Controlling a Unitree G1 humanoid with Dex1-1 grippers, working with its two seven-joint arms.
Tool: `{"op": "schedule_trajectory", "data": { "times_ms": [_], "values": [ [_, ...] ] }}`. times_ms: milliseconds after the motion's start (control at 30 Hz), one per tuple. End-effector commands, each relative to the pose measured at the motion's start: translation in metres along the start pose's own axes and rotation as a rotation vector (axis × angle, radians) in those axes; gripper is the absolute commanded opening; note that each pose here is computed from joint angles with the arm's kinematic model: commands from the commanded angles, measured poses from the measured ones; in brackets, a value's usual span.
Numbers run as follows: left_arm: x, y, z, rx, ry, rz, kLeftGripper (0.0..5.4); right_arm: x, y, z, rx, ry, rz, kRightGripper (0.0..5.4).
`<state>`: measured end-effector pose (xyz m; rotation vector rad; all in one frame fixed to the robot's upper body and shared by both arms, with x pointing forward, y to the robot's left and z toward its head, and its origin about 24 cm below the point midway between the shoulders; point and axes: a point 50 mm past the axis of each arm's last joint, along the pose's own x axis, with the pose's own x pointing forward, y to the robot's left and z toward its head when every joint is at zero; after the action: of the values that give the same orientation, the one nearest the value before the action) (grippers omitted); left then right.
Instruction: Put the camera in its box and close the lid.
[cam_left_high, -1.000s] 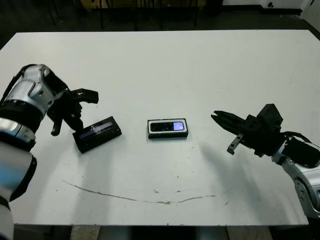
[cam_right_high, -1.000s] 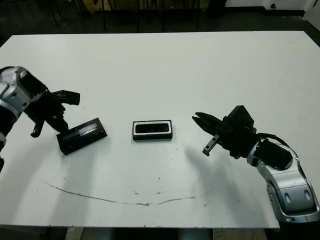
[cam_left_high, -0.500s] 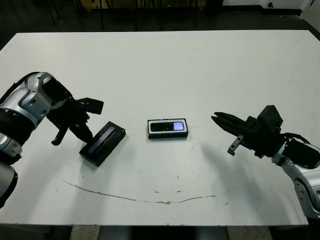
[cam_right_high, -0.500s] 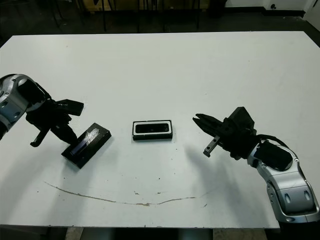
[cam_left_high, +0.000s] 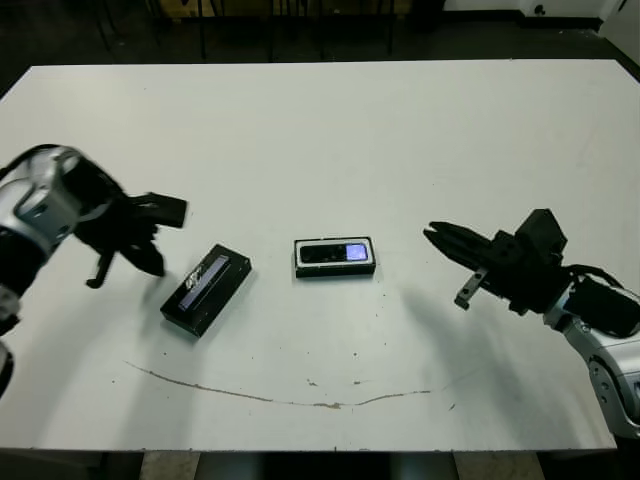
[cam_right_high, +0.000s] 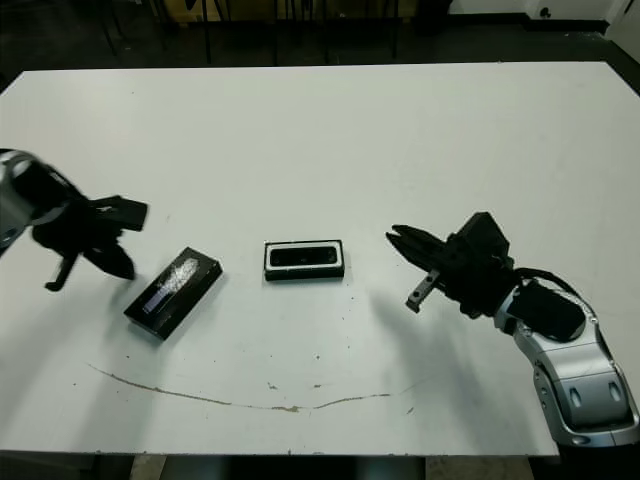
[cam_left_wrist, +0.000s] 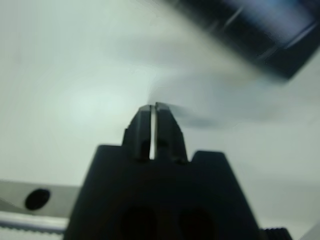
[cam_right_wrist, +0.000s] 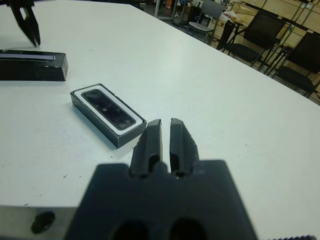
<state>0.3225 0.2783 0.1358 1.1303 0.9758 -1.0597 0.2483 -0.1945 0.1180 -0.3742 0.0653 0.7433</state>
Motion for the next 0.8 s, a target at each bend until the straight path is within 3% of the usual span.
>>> {"op": "schedule_trajectory", "data": {
  "times_ms": [33,200,267,467,633,800],
  "values": [
    [-0.018,-0.009,-0.019,-0.127,-0.042,0.174,0.00,-0.003,0.002,-0.006,0.014,0.042,-0.004,0.01],
    [-0.045,-0.035,-0.016,-0.272,-0.279,0.511,0.00,-0.003,0.004,-0.007,0.022,0.046,0.002,0.01],
    [-0.055,-0.049,-0.010,-0.387,-0.450,0.605,0.00,-0.004,0.004,-0.007,0.016,0.051,0.001,0.01],
    [-0.061,-0.083,0.008,-0.682,-0.847,0.769,0.00,-0.004,0.006,-0.008,0.034,0.054,0.001,0.01],
    [-0.056,-0.104,0.033,-0.752,-0.948,0.889,0.63,-0.004,0.006,-0.008,0.045,0.048,0.002,0.00],
    [-0.042,-0.119,0.049,-0.745,-0.938,0.799,1.55,-0.005,0.006,-0.009,0.057,0.037,-0.007,0.00]
  ]
}}
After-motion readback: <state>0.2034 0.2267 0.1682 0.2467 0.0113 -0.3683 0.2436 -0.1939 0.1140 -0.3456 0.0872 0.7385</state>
